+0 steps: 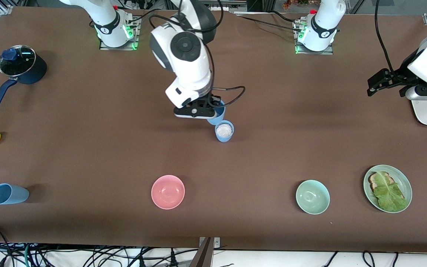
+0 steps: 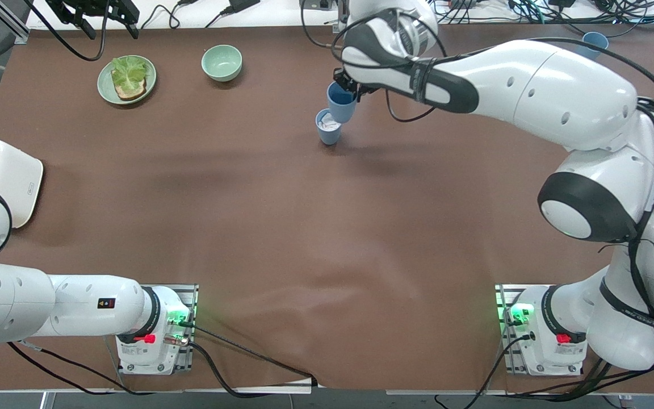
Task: Stack blue cups with both arms
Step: 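Carry the blue cup over the tissue cup while the left gripper returns, then lower the blue cup onto the tissue cup and open the right gripper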
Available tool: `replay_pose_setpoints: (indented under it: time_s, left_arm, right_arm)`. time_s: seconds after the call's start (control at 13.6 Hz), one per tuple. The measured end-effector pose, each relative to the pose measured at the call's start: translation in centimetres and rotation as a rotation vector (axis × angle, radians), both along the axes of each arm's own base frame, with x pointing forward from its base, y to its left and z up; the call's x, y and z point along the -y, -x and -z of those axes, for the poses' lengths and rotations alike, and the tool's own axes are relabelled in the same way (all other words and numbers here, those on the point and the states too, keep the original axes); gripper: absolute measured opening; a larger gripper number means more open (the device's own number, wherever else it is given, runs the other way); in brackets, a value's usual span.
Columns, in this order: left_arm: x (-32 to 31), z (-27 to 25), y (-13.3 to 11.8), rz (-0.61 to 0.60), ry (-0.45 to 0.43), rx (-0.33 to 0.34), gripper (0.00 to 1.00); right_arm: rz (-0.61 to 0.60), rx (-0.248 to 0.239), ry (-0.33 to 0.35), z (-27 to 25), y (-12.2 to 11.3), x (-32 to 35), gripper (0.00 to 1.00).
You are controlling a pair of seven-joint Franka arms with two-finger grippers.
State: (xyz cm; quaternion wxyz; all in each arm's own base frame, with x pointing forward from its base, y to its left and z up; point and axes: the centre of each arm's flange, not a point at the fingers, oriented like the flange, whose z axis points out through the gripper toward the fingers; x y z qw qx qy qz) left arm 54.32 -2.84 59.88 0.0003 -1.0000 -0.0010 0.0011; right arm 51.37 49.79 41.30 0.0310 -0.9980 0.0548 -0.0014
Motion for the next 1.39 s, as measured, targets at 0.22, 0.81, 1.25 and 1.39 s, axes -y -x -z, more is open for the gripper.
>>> replay_pose_setpoints:
  time_s: [0.22, 0.81, 1.25, 1.39]
  left_arm:
    - [0.2, 0.0, 0.0, 0.004, 0.000, 0.000, 1.00]
    - [0.7, -0.2, 0.0, -0.010, 0.000, 0.005, 1.00]
    - [0.9, -0.2, 0.0, -0.010, 0.000, 0.005, 1.00]
    - [0.9, -0.2, 0.0, -0.010, 0.000, 0.005, 1.00]
  right_arm:
    - [0.023, 0.004, 0.003, 1.6, 1.3, -2.0, 0.05]
    - [0.037, 0.025, -0.001, 3.6, 0.9, -2.6, 0.05]
    - [0.046, 0.043, -0.006, 4.3, 0.2, -2.5, 0.05]
    - [0.045, 0.042, -0.001, 5.2, 0.2, -2.6, 0.05]
